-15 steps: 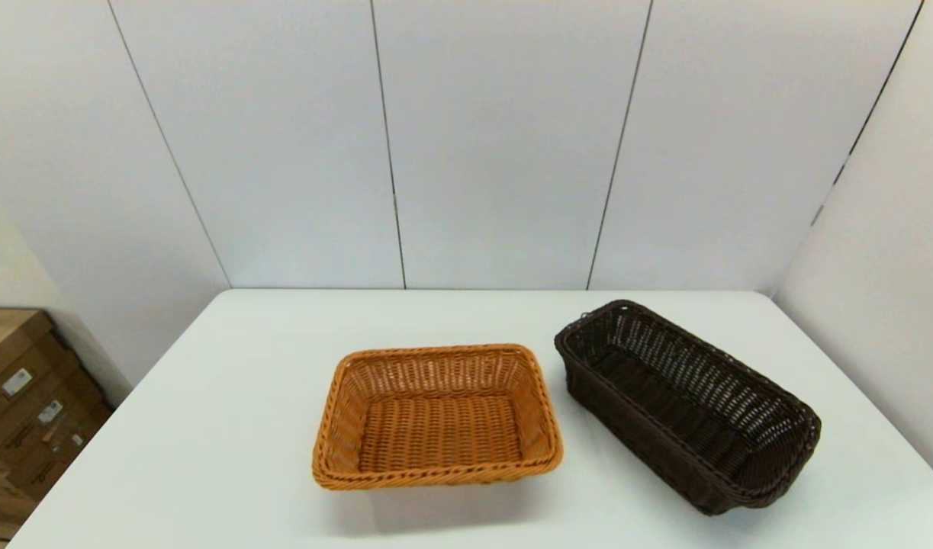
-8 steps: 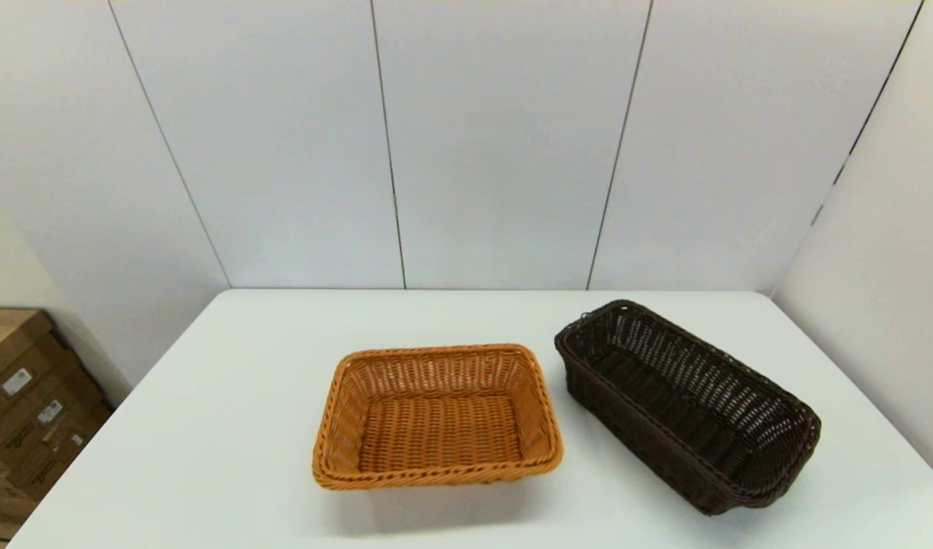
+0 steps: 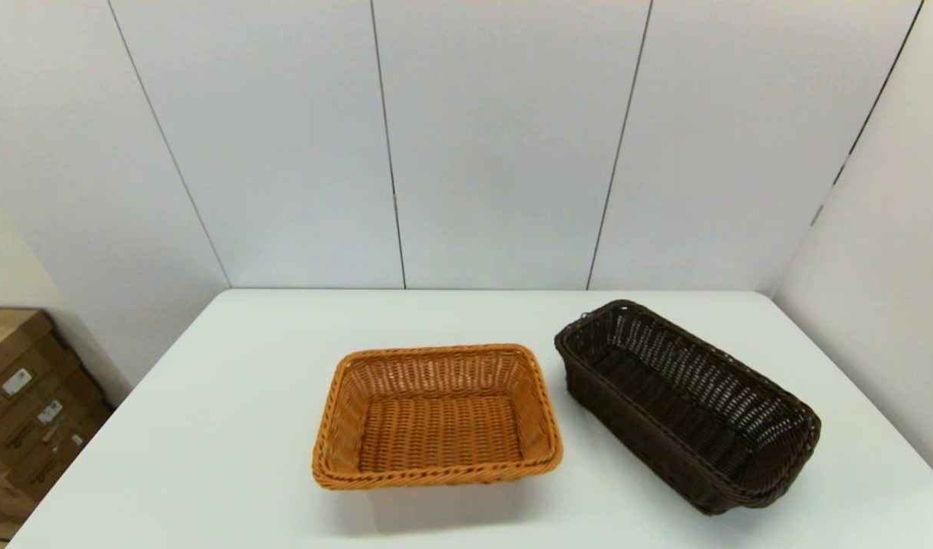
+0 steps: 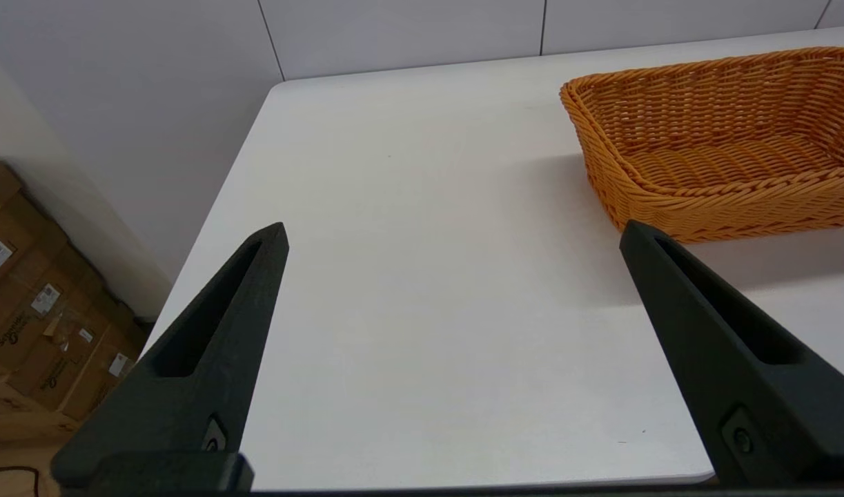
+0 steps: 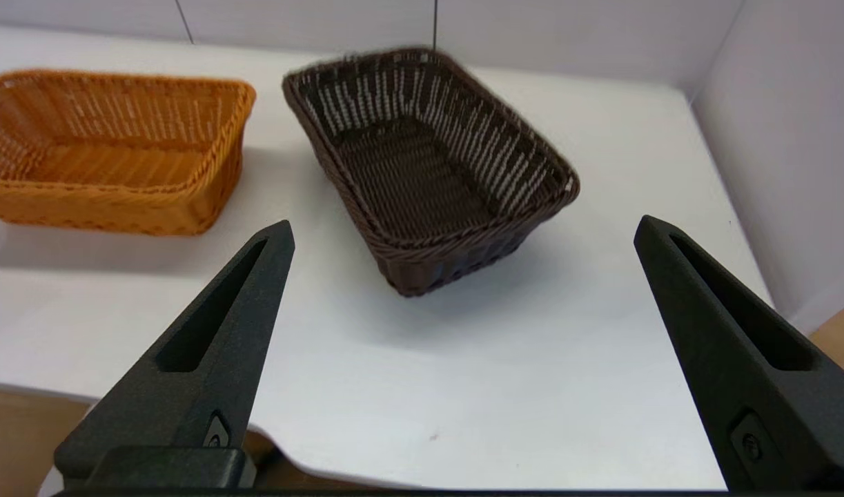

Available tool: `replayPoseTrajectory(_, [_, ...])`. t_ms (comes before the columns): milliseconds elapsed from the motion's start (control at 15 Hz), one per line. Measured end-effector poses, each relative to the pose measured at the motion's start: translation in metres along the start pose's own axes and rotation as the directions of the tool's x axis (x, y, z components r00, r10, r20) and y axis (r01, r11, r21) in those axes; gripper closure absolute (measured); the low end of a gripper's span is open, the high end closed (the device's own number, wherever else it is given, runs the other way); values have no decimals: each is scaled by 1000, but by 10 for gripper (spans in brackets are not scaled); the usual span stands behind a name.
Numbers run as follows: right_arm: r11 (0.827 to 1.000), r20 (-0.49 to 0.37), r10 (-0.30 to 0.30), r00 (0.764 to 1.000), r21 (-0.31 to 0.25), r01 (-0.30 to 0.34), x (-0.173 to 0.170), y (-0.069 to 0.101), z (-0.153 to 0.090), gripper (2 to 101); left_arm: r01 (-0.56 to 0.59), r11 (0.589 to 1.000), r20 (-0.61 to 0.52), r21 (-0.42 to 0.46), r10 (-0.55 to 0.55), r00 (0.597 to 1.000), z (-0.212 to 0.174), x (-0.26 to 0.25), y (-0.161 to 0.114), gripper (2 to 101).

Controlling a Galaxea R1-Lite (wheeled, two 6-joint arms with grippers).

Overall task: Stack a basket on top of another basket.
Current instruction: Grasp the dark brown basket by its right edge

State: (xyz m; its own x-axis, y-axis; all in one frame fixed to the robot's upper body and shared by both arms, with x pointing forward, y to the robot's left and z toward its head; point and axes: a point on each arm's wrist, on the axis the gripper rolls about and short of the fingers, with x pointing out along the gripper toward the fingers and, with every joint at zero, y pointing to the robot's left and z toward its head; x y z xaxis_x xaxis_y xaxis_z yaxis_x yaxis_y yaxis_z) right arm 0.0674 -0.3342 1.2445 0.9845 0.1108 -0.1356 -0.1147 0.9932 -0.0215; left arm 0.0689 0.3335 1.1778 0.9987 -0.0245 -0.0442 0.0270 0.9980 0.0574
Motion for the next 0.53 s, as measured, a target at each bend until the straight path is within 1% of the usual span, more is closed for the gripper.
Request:
replayPoseTrajectory(133, [1000, -74, 4, 997, 19, -3, 12, -2, 11, 43, 0, 1000, 0, 0, 0, 1000, 0, 0, 0, 54])
replayPoseTrajectory(267, [998, -160, 8, 987, 63, 2, 28, -4, 25, 43, -1, 1000, 0, 0, 1, 1000, 0, 0, 0, 54])
replayPoseTrajectory(400, [992, -254, 14, 967, 124, 19, 51, -7, 40, 43, 0, 1000, 0, 0, 0, 1000, 0, 0, 0, 54])
replayPoseTrajectory(533, [981, -340, 15, 940, 186, 51, 79, -11, 54, 43, 0, 1000, 0, 1, 0, 1000, 0, 0, 0, 54])
